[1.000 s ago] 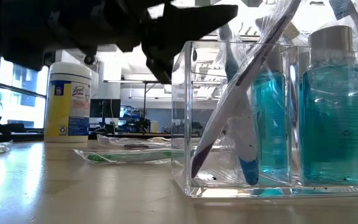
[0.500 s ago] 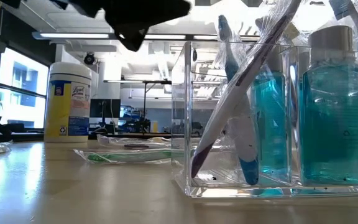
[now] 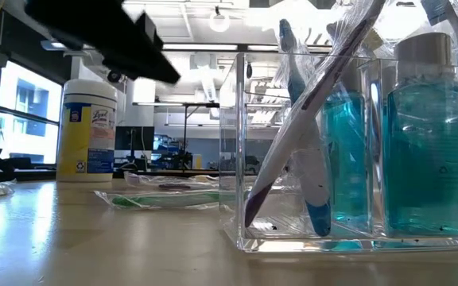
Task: Pick & Place toothbrushing station
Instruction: Put the middle green toothbrush into the transparent bin
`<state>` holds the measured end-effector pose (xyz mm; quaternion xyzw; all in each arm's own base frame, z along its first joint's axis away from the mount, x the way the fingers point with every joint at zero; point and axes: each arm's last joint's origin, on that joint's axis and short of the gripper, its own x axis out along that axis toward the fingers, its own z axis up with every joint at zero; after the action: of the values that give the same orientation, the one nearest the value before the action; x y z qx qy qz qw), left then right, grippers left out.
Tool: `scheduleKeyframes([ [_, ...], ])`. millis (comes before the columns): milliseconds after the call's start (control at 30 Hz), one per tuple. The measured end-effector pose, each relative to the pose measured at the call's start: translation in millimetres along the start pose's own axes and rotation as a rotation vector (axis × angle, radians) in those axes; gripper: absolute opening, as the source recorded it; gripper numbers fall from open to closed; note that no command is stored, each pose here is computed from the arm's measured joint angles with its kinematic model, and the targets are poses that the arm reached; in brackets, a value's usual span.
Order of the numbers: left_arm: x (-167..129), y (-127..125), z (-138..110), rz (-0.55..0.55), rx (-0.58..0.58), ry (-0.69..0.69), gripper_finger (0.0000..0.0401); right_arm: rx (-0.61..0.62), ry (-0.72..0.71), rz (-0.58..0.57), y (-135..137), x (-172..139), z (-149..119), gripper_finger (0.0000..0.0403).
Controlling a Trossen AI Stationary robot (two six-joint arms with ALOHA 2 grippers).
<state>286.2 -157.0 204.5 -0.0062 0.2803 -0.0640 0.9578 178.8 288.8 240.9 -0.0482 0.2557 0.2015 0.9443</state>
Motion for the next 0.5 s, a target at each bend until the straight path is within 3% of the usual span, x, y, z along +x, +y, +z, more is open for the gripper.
scheduleKeyframes([
  [200,9,15,-7,0.06,-0.026,0.069,0.0158,-0.005,-0.002,-0.005,0,0,0,0.0146],
  [500,21,18,-11,0.043,-0.045,0.086,0.0158,-0.008,0.003,-0.01,-1,0,-1,0.0146],
])
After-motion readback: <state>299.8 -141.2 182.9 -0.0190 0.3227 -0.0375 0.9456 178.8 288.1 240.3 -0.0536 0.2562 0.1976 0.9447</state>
